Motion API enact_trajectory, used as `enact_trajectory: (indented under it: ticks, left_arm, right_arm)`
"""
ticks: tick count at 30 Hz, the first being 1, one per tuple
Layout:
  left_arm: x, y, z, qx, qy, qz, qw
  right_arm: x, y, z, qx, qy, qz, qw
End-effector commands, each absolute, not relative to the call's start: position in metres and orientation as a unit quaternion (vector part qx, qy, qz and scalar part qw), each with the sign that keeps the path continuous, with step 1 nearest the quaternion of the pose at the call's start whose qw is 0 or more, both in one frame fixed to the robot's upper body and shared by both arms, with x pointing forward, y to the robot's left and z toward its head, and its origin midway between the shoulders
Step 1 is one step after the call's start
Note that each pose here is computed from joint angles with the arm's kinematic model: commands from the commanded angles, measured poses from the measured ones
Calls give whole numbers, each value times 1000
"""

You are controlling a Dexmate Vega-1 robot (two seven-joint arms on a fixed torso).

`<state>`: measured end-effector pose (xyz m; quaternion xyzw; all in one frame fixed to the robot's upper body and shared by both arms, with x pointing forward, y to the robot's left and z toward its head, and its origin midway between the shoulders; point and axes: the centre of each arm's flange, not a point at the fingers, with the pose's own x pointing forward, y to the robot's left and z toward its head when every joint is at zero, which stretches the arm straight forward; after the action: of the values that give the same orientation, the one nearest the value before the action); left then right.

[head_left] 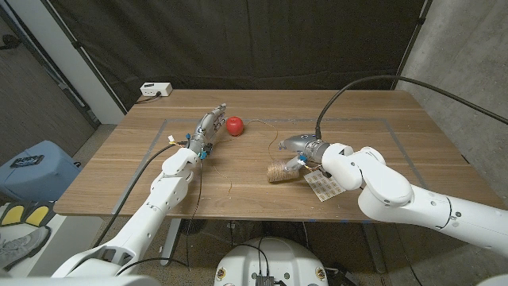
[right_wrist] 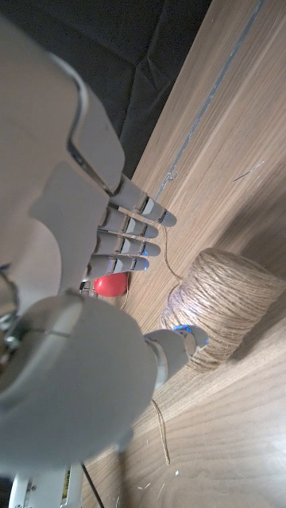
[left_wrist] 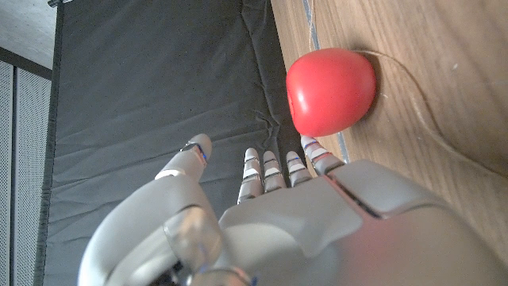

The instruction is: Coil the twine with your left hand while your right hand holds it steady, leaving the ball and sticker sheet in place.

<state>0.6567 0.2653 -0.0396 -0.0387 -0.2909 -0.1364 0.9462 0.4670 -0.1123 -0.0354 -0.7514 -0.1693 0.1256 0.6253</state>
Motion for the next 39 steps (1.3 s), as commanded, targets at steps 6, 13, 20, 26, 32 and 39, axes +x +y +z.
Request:
enact_trajectory:
  ticks: [6,13,20,26,32,39]
  left_arm:
    - [663,264,-41,-40,-285,-137,948]
    - [664,263,-40,-39,-283,-138,948]
    - [665,263,-42,-40,-280,-138,949]
    - [665,265,-42,-41,-280,-136,949]
    - [665,266,-42,-42,-280,-136,950]
    - [665,266,-42,-39,-278,-138,950]
  right_arm:
    - [477,-118,-44,-762,-163,118,615]
    - [479,-118,-46,-760,-161,117,619]
    - [481,-115,-49,-762,-158,120,617]
    - [482,-116,-52,-761,-159,121,617]
    - [484,-116,-53,-765,-160,117,613]
    - [487,-117,-55,-765,-164,115,612]
